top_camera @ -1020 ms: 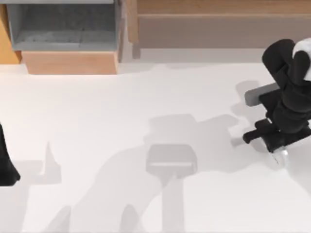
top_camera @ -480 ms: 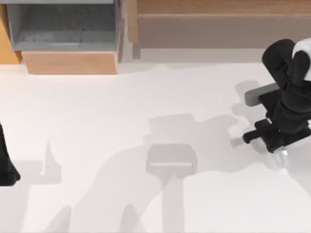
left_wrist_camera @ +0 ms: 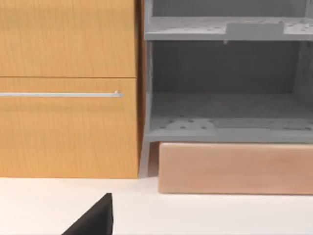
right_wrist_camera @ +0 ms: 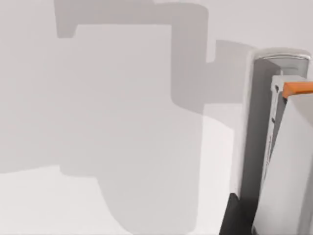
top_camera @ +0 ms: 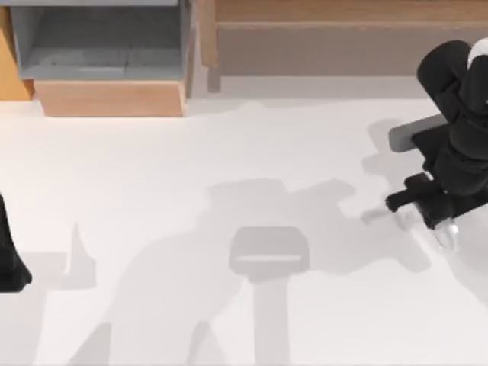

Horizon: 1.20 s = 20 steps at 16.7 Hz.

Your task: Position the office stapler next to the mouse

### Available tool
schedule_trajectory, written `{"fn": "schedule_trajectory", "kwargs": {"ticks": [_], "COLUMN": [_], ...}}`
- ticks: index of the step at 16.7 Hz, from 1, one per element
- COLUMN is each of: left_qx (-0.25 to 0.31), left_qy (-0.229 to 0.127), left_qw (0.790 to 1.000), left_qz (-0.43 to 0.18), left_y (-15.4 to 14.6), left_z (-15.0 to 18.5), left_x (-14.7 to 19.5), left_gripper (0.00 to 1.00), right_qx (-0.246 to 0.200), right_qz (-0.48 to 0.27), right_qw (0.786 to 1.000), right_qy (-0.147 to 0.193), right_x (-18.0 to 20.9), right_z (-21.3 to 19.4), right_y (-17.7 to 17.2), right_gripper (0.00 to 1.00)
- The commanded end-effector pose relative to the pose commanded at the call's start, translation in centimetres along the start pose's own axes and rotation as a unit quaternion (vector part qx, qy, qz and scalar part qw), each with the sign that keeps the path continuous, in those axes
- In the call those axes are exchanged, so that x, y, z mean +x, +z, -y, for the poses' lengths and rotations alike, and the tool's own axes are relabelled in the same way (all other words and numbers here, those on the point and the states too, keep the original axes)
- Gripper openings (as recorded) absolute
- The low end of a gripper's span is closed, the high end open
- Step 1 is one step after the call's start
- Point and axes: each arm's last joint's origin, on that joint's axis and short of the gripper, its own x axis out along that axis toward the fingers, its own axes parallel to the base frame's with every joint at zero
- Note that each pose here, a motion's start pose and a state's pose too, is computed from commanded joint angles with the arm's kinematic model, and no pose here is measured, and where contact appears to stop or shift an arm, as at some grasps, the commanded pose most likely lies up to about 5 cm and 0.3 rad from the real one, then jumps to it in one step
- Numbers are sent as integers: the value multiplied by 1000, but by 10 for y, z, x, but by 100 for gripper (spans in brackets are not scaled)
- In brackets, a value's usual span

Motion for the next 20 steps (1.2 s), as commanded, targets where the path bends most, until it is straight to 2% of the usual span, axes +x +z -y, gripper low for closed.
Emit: {"fn": "schedule_trajectory", "kwargs": {"ticks": [5,9,15,18,20], "left_qx": [0,0,0,0,0], "left_qy": [0,0,0,0,0], "left_qw": [1000,1000,1000,1000,1000], "left_qz": [0,0,0,0,0], "left_y": [0,0,0,0,0], "left_z": [0,0,0,0,0], "left_x": [0,0,0,0,0], "left_gripper": [100,100,100,100,100], "right_qx": [8,55,162,184,187], "right_qz": [4,2,-8,-3,-1], "right_qw": [1000,998,987,983,982], "right_qy": [-2,-5,-3,-6,-8], "right_x": [-2,-6,-11,-17,-19], "right_z": [13,80,209,237,242], "right_y": [1,-11,-83,-111,-116], "right_gripper": [0,0,0,0,0]}}
